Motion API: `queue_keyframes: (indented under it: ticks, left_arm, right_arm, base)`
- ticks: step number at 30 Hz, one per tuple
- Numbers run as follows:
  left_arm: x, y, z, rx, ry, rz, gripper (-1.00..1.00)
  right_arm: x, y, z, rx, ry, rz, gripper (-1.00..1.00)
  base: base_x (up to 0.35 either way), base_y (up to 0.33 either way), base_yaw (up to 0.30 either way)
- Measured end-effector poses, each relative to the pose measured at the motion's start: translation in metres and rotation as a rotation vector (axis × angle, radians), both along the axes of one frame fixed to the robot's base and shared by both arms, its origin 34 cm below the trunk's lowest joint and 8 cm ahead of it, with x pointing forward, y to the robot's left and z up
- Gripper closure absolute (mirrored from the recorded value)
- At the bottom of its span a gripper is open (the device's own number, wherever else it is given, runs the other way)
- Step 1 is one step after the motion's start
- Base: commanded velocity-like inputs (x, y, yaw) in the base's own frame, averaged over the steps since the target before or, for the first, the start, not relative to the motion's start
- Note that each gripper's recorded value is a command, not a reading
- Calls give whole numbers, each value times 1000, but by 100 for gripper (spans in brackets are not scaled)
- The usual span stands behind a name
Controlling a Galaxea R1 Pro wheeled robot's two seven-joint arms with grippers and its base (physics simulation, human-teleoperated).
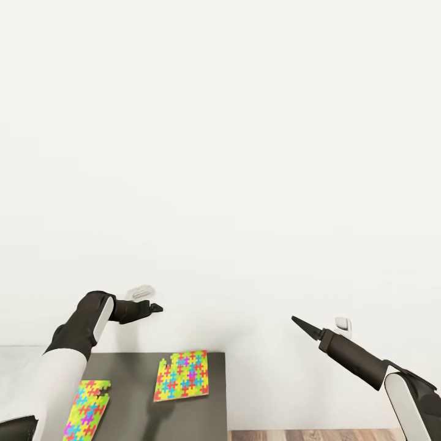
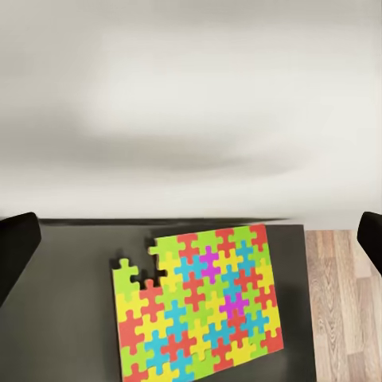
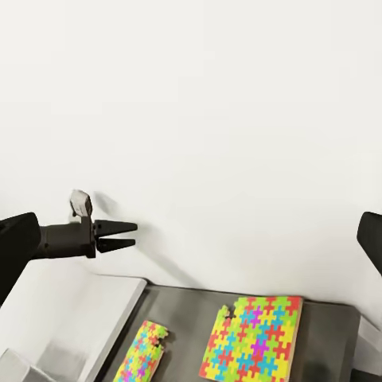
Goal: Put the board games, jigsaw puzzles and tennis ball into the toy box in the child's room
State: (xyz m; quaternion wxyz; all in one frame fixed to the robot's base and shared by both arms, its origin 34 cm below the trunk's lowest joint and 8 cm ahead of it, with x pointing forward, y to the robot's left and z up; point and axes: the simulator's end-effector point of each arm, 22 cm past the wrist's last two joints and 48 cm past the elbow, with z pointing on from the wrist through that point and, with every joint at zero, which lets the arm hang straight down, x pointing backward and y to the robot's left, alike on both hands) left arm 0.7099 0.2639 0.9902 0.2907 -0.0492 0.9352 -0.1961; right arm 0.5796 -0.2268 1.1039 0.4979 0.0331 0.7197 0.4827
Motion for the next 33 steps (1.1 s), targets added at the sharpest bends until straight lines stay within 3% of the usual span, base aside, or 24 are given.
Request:
queue_keyframes:
  ticks: [33]
  left_arm:
    - [0,0,0,-2,0,-2,-100]
  right_arm:
    - [1,-2,2,-5,-13,-8,-100]
  base:
    - [2,0,0]
